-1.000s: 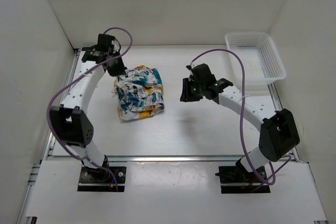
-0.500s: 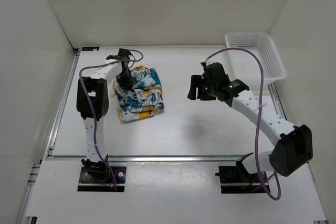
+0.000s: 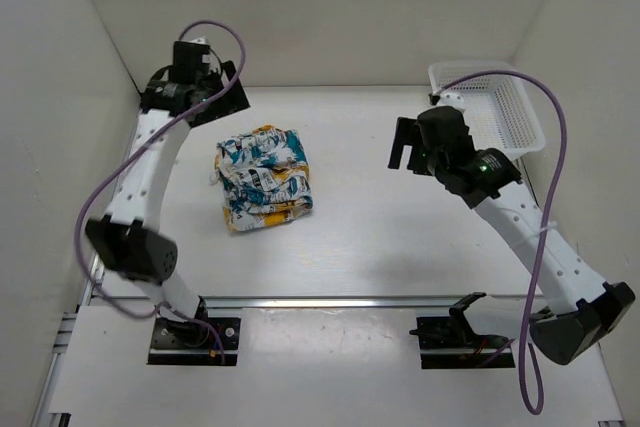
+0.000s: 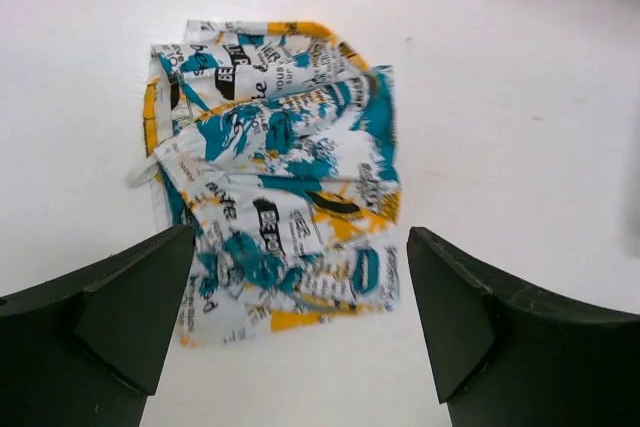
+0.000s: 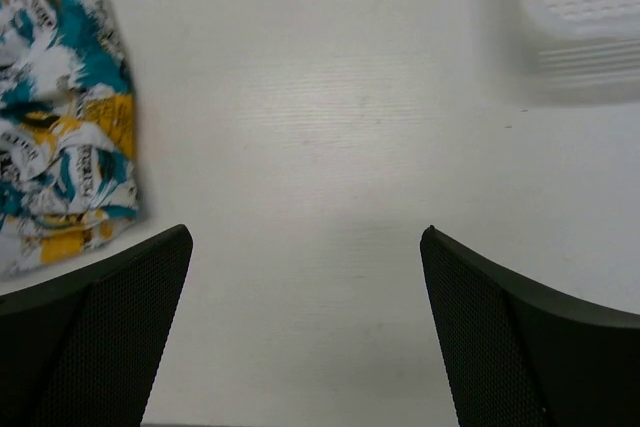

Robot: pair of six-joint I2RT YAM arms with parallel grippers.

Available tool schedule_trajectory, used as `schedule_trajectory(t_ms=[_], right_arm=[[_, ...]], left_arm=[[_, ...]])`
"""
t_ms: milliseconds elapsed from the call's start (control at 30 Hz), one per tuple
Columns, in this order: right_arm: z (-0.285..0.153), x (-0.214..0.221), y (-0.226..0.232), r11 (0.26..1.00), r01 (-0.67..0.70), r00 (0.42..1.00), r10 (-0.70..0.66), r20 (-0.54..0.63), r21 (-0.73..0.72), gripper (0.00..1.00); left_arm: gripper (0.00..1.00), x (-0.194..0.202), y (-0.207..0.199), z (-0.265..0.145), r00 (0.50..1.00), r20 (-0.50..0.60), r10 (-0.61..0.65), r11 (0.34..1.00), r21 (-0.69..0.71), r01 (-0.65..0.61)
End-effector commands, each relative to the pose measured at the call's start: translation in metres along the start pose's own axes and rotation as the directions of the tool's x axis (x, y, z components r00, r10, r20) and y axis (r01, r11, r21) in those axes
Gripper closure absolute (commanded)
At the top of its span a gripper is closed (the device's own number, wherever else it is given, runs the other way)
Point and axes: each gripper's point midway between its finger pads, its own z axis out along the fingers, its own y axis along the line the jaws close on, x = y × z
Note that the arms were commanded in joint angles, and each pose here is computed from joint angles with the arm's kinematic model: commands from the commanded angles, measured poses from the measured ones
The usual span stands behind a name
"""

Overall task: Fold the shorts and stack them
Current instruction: Fold the shorts

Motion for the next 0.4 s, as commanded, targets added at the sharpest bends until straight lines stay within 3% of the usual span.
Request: schedule_trajectory(t_ms=[0,167,367], right_arm=[[-0.019,-0.017,-0.044,0.979,0.003,0.997,-0.020,0.081,0.205,0.00],[-0.032,-0.008,-0.066,0.960,-0.041,0.994,0.011,0.112,0.275,0.00],[-0.040,0.006,-0.079,0.951,-0.050,0.994,0.018,0.107,0.305,0.00]], left_arm=[[0.00,-0.007,0.003,-0.088,0.991,0.135,0.005,0.998,0.064,-0.014],[0.00,0.025,0.034,-0.148,0.964,0.262,-0.045,0.997,0.069,0.028],[0.00,0.069,0.063,-0.160,0.958,0.277,-0.074,0.997,0.035,0.067]])
